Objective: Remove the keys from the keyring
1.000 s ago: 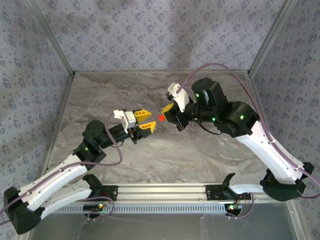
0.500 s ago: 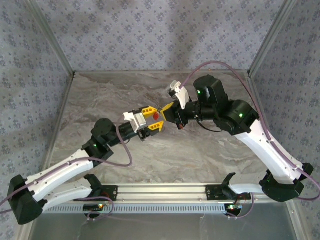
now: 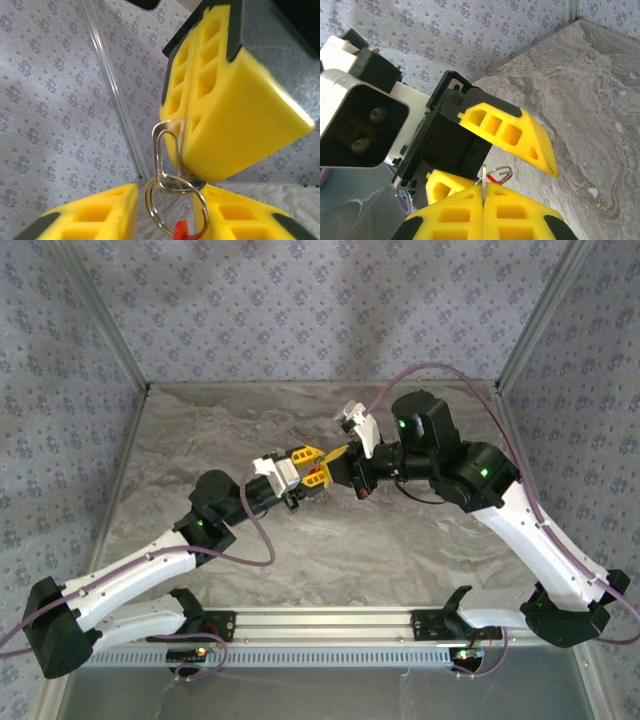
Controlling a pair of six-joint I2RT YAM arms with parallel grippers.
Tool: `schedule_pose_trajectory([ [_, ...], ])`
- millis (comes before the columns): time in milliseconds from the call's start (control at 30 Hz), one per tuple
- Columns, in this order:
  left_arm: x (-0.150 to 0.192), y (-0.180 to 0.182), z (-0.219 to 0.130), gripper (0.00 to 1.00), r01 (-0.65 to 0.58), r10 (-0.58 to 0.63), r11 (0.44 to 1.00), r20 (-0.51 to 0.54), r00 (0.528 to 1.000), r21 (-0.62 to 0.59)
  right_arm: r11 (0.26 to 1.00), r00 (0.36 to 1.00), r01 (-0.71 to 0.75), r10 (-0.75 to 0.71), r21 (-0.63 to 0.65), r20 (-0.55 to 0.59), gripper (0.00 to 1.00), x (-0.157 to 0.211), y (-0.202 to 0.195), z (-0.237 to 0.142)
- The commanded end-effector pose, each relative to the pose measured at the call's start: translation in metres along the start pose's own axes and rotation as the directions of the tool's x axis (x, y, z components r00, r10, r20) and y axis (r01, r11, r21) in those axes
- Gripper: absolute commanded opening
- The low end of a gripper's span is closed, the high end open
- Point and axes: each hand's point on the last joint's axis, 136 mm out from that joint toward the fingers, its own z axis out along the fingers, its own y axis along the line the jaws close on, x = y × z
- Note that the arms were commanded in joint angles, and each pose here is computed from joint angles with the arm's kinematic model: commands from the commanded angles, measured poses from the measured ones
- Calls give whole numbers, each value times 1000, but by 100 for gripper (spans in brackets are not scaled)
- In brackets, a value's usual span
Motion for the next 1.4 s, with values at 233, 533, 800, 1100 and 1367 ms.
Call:
schedule_pose_trajectory([
  [233,-29,4,1,12,-46,47,999,80,996,-17,999,998,-28,30,-39,56,0,-9,5,-11],
  [533,-26,-4,-4,0,-35,35,998,4,999,44,997,993,-78,80,-25,85,0,-1,-12,-18],
  [800,-7,-12,-9,0,43,-14,993,-246,969,112,983,975,-163,174,-84,140,27,34,-41,-14],
  [1100,22,-36,-16,0,207,-58,951,-526,848,230,997,949,-16,39,-77,314,34,49,-34,-29],
  [1367,27,-57,-16,0,327,-74,891,-608,790,316,981,889,161,-95,-112,447,42,34,-11,-46],
])
